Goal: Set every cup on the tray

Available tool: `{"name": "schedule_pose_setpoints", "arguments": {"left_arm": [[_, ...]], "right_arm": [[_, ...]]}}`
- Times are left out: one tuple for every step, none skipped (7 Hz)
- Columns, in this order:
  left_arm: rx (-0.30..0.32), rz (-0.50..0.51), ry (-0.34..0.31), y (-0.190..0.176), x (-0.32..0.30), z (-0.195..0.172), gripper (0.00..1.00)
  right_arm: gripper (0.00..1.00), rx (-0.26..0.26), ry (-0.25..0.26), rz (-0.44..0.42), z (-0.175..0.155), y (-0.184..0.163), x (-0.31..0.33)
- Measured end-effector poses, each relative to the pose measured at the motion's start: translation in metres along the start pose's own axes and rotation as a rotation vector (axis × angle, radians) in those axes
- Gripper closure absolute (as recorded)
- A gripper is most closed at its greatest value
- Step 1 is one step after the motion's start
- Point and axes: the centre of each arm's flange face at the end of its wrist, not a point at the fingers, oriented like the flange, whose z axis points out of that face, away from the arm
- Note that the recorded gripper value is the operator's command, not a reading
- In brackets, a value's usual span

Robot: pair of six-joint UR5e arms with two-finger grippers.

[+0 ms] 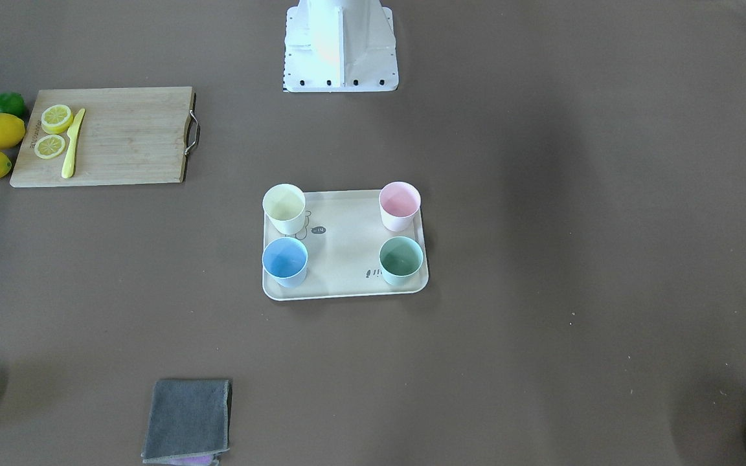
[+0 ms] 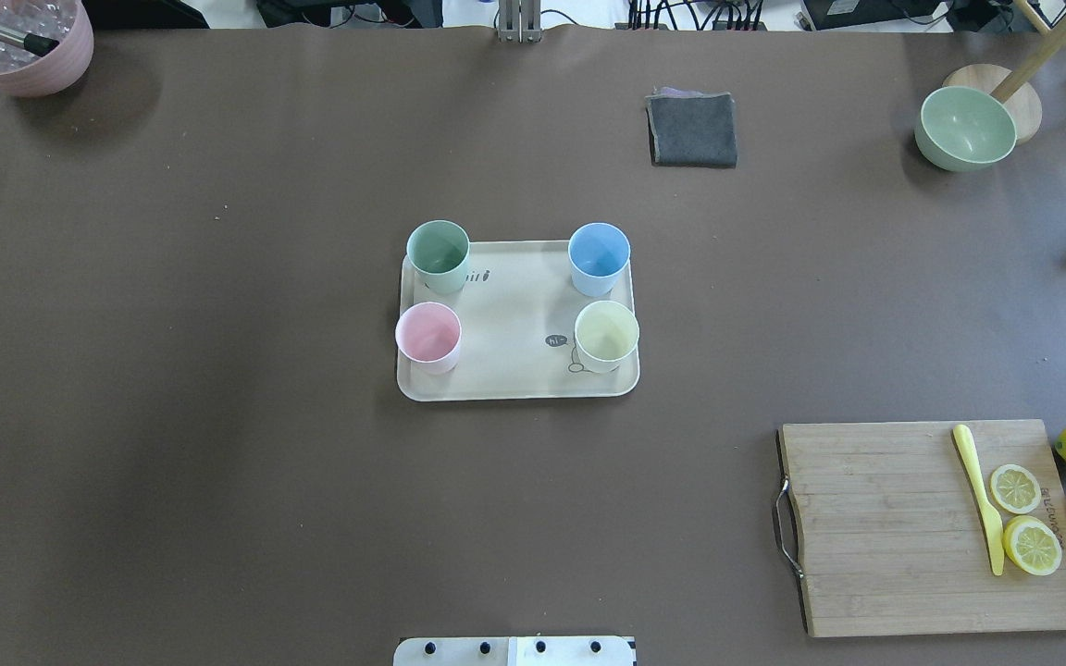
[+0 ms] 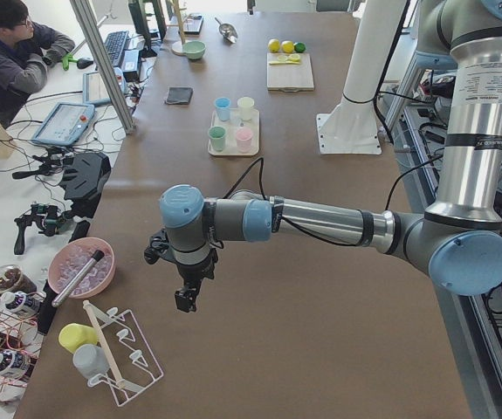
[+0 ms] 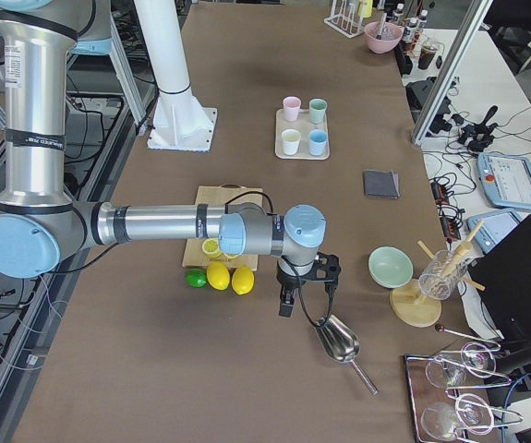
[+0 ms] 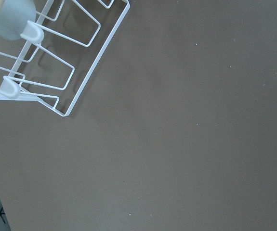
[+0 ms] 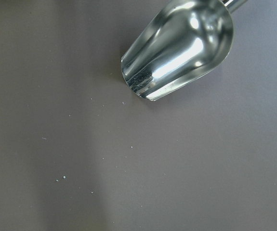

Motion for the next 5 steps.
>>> {"name": "schedule_pose_setpoints", "arguments": {"left_arm": [[0.0,-0.001,0.001,0.0,-0.0001,0.0003,0.01],[-0.001,-0.001,0.002,-0.0002,0.0001,0.0005,0.02],[-0.001,-0.001,0.003,-0.0004,0.0004,0.0007,0.02],[-0.001,0.0,0.003,-0.0004,0.0004,0.0008,0.01],[-0.001,0.0,0.004,-0.0005,0.0006,0.0009,0.02]], "right_arm": [[0.0,-0.001,0.0,-0.001,0.0002,0.0,-0.0003],[0.0,-0.002,0.0,-0.001,0.0006,0.0,-0.0007],[0.0,-0.003,0.0,-0.002,0.0011,0.0,-0.0012],[0.0,-0.004,0.001,-0.003,0.0015,0.0,-0.0016],[0.0,-0.005,0.001,-0.004,0.0018,0.0,-0.0019]]}}
